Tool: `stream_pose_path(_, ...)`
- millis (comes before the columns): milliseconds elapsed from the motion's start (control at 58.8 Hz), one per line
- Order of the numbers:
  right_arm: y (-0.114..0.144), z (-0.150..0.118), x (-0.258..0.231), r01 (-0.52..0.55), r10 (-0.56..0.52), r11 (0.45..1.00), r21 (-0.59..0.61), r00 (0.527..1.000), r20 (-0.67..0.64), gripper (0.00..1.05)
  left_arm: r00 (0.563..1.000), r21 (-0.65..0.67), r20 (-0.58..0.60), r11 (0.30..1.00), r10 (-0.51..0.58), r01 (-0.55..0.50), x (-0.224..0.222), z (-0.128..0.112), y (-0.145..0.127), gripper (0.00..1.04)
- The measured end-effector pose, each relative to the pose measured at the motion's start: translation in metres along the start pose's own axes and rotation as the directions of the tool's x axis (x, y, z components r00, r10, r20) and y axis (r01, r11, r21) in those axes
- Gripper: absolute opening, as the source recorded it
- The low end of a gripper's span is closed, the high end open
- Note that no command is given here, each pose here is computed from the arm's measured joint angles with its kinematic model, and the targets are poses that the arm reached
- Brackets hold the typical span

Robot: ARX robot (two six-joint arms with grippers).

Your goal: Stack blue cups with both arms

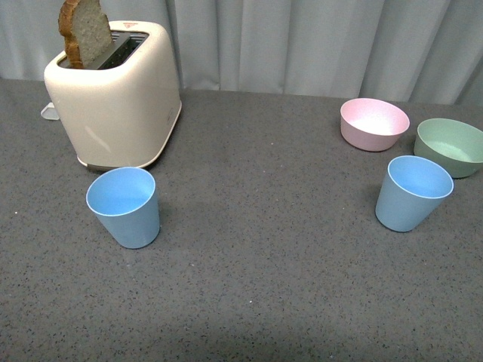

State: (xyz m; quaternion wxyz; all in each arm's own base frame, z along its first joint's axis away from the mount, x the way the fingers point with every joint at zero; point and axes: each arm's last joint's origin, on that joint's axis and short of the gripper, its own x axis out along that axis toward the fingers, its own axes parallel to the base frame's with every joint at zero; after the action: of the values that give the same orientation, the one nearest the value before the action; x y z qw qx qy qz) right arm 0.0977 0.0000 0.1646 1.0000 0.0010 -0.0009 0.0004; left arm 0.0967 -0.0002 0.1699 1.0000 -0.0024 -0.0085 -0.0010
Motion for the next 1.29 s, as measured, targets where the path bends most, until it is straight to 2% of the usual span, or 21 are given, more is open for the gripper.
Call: stream_pose_path(1292, 0.0000, 0.0000, 0.0000, 0.000, 0.000, 1.000, 0.000, 1.000, 0.000, 0.95, 1.000, 0.000, 0.000, 1.000, 0.000, 0.000, 0.0000, 0.0000, 0.0000, 0.98)
